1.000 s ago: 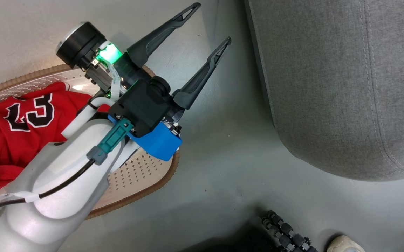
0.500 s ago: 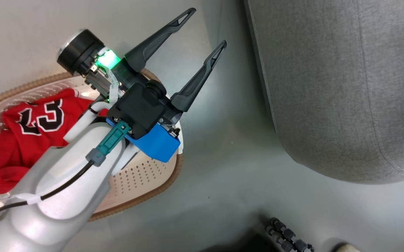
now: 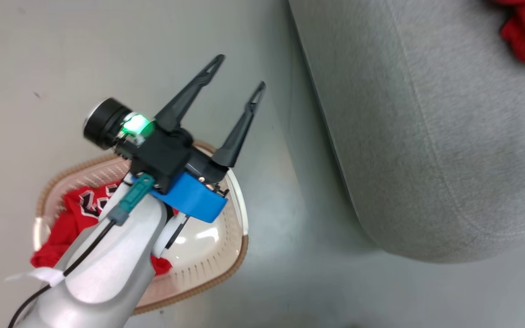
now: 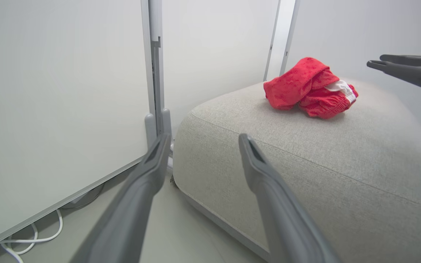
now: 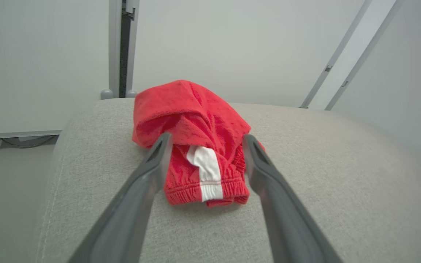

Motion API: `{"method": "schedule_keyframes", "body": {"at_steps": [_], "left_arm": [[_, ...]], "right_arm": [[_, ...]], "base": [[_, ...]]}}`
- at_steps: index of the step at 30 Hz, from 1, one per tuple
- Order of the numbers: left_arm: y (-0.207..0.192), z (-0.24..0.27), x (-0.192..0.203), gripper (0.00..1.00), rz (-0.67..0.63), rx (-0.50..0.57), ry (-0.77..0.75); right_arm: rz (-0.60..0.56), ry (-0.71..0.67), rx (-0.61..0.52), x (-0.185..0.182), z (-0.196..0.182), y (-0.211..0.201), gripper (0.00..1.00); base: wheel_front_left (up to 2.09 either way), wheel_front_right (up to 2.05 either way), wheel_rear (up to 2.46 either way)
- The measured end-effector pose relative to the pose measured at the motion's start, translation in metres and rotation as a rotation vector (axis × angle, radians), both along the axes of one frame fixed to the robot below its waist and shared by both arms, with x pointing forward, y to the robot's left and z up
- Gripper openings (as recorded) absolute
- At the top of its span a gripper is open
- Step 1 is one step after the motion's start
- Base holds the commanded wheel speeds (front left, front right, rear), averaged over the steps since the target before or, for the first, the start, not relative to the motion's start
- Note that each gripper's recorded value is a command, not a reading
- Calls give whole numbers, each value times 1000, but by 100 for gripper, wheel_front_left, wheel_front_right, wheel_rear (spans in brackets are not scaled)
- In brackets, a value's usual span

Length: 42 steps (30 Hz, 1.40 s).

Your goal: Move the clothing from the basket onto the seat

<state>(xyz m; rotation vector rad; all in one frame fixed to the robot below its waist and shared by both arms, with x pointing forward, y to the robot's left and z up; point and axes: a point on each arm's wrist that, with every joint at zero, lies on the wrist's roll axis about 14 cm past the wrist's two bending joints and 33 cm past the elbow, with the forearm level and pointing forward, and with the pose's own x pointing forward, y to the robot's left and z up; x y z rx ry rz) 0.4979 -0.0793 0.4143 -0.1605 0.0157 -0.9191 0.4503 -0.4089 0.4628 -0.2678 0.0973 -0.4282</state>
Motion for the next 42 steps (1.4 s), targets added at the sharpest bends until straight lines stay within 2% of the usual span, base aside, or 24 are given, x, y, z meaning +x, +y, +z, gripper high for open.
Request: {"method": "schedule_keyframes", "body": {"at_steps": [5, 10, 24, 33, 42], "left_arm": [[33, 32, 2, 100, 135, -11, -14], [72, 60, -3, 100, 277, -17, -34], [175, 107, -46, 100, 611, -27, -97], [216, 112, -79, 100, 736, -21, -103], [235, 108, -103, 100, 798, -11, -89]], "right_arm": [[115, -84, 17, -9, 31, 40, 100], [216, -143, 73, -20, 46, 83, 100], [468, -291, 175, -37, 87, 190, 100], [523, -323, 192, -53, 97, 219, 100], [525, -286, 238, -69, 82, 227, 100]], "base": [[0, 0, 0], [0, 0, 0], [0, 0, 0], [0, 0, 0], [0, 0, 0]]}}
